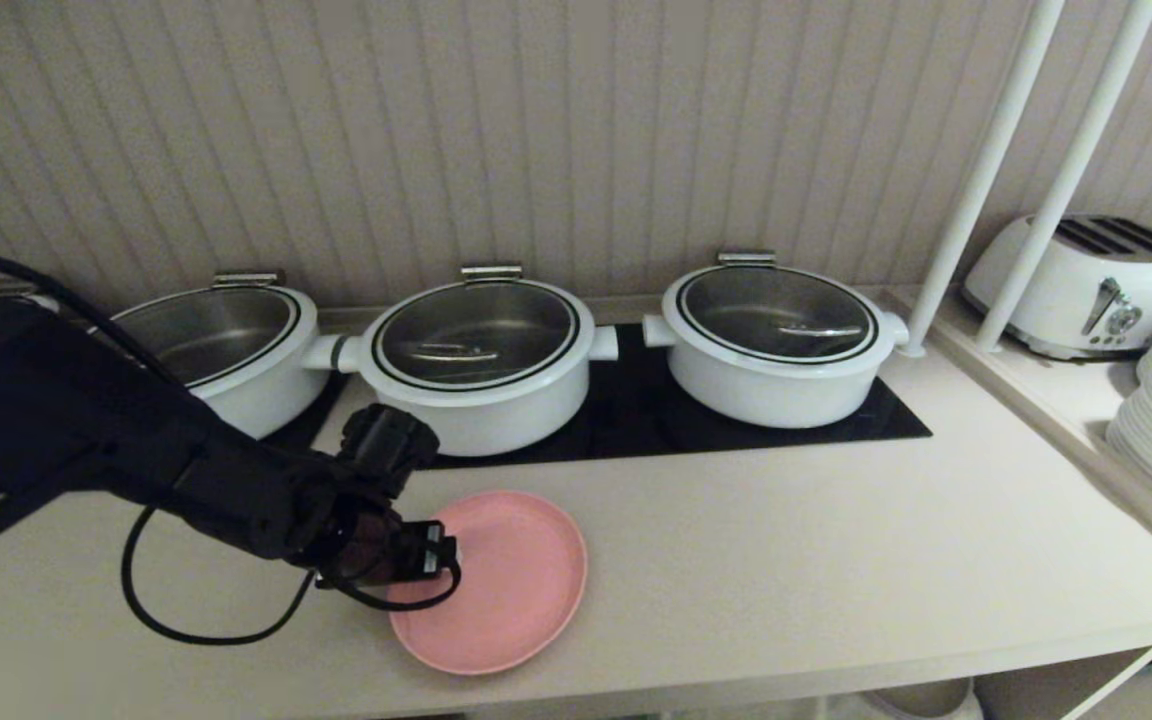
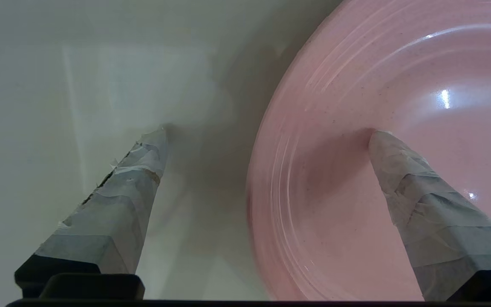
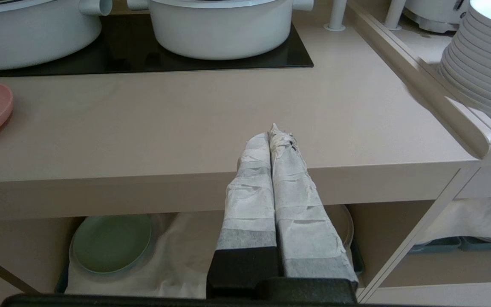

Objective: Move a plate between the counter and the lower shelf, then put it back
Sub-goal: Pick up the plate

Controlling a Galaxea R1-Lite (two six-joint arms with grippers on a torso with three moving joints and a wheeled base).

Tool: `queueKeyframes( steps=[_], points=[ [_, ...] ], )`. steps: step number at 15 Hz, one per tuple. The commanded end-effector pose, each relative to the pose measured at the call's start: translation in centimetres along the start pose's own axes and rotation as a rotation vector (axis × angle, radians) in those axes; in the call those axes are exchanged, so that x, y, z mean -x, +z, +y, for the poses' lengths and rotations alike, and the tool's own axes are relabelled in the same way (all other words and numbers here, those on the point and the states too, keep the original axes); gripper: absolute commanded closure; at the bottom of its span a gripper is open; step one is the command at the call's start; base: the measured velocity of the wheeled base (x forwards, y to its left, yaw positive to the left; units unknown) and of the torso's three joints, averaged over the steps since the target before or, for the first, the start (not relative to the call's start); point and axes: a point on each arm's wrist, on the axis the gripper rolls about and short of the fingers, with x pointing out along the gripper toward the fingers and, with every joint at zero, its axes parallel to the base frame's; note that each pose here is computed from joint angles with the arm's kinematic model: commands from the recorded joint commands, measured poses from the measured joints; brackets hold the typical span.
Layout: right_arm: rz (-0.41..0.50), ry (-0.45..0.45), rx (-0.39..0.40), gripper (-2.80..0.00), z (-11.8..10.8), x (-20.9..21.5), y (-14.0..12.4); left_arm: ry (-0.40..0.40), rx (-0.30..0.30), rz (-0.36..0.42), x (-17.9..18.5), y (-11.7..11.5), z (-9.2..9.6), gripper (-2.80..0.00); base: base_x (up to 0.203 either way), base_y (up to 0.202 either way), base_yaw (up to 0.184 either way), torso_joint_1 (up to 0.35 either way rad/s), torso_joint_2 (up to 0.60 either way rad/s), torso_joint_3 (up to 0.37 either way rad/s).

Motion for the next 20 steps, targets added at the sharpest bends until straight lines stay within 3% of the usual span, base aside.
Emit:
queueKeyframes(
  steps=[1,3,4,20],
  points=[
    [0.002,0.001,0.000,0.00,0.0,0.0,0.0,0.001,0.003,0.004,-0.4,0.1,-0.1,-2.80,0.000,0.000,0.000,0.000,0.00,0.000],
    [0.002,0.001,0.000,0.00,0.0,0.0,0.0,0.001,0.001,0.003,-0.4,0.2,-0.2,-2.80,0.000,0.000,0.000,0.000,0.00,0.000],
    [0.002,0.001,0.000,0.00,0.0,0.0,0.0,0.000,0.001,0.003,-0.4,0.2,-0.2,0.00,0.000,0.000,0.000,0.000,0.00,0.000],
    [0.002,0.001,0.000,0.00,0.0,0.0,0.0,-0.028,0.028,-0.059,0.9,1.6,-0.5,0.00,0.000,0.000,0.000,0.000,0.00,0.000]
  ],
)
